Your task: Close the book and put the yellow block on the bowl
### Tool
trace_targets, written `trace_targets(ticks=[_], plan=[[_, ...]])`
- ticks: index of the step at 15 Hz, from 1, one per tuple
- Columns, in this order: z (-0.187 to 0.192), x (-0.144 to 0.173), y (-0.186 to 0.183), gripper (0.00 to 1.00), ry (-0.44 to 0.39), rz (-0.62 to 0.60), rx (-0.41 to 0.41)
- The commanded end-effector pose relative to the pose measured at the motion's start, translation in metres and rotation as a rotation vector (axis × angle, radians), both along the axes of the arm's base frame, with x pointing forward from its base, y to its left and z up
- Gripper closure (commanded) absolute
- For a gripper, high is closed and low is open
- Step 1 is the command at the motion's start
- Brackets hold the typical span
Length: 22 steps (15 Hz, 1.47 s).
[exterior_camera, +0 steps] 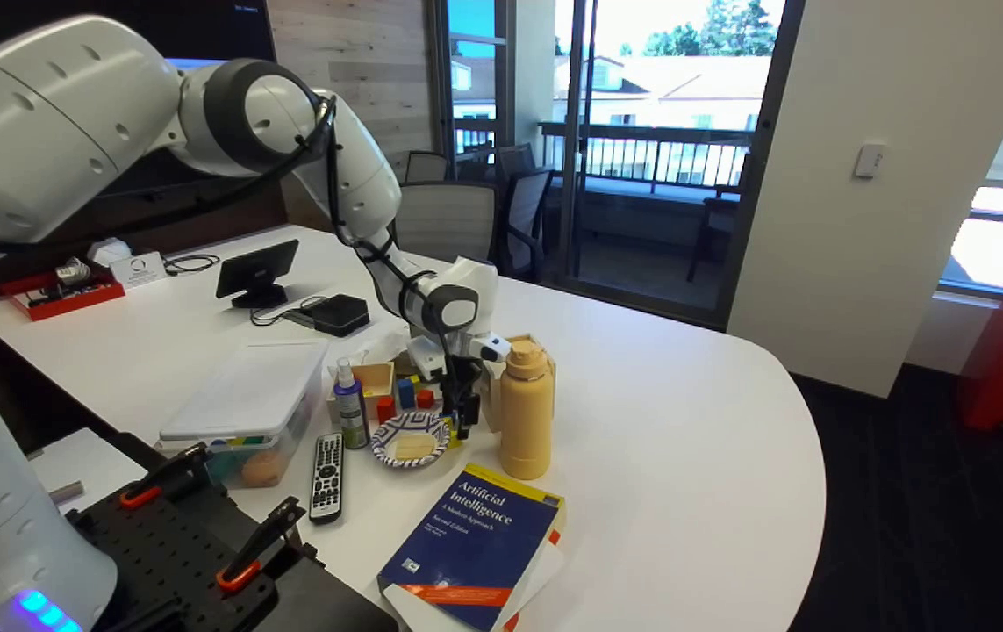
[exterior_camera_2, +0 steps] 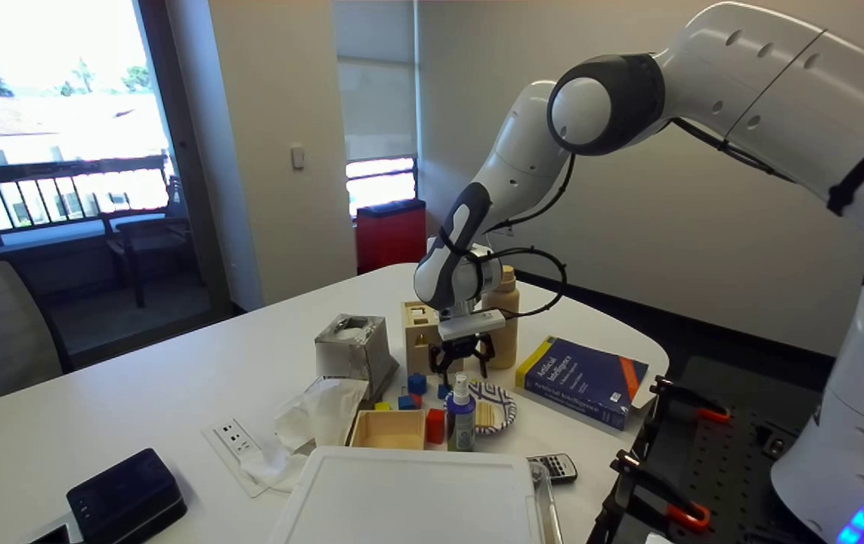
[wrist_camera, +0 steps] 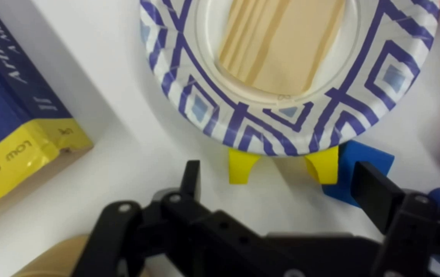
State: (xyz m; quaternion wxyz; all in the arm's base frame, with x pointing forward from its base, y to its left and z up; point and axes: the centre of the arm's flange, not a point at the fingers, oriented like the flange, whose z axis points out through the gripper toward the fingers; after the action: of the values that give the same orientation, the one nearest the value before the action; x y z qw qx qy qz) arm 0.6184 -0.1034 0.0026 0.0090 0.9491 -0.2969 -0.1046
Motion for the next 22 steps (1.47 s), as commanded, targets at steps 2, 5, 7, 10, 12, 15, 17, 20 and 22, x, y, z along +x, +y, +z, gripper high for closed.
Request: trace_targets(ticks=[2,5,7,10,12,15,17,20,22], plan=[[0.0,0.006,-0.001,0.34,0.011,0.009,-0.023],[0.001,0.008,-0.001,0.58,0.005,0.01,-0.029],[0.001,0.009,-0.001,0.58,0.001,0.01,-0.032],[0.002,0.01,-0.002,0.58,0.0,0.009,-0.029],[0.008,0.01,-0.002,0.58,-0.009,0.0,-0.028],[0.02,0.011,0.0,0.58,-0.042,0.002,-0.048],[0.029,0.01,0.002,0.58,-0.076,-0.001,-0.069],[0.043,0.012,0.003,0.58,-0.131,-0.009,-0.105],[0.056,0.007,0.007,0.58,-0.153,-0.008,-0.12]])
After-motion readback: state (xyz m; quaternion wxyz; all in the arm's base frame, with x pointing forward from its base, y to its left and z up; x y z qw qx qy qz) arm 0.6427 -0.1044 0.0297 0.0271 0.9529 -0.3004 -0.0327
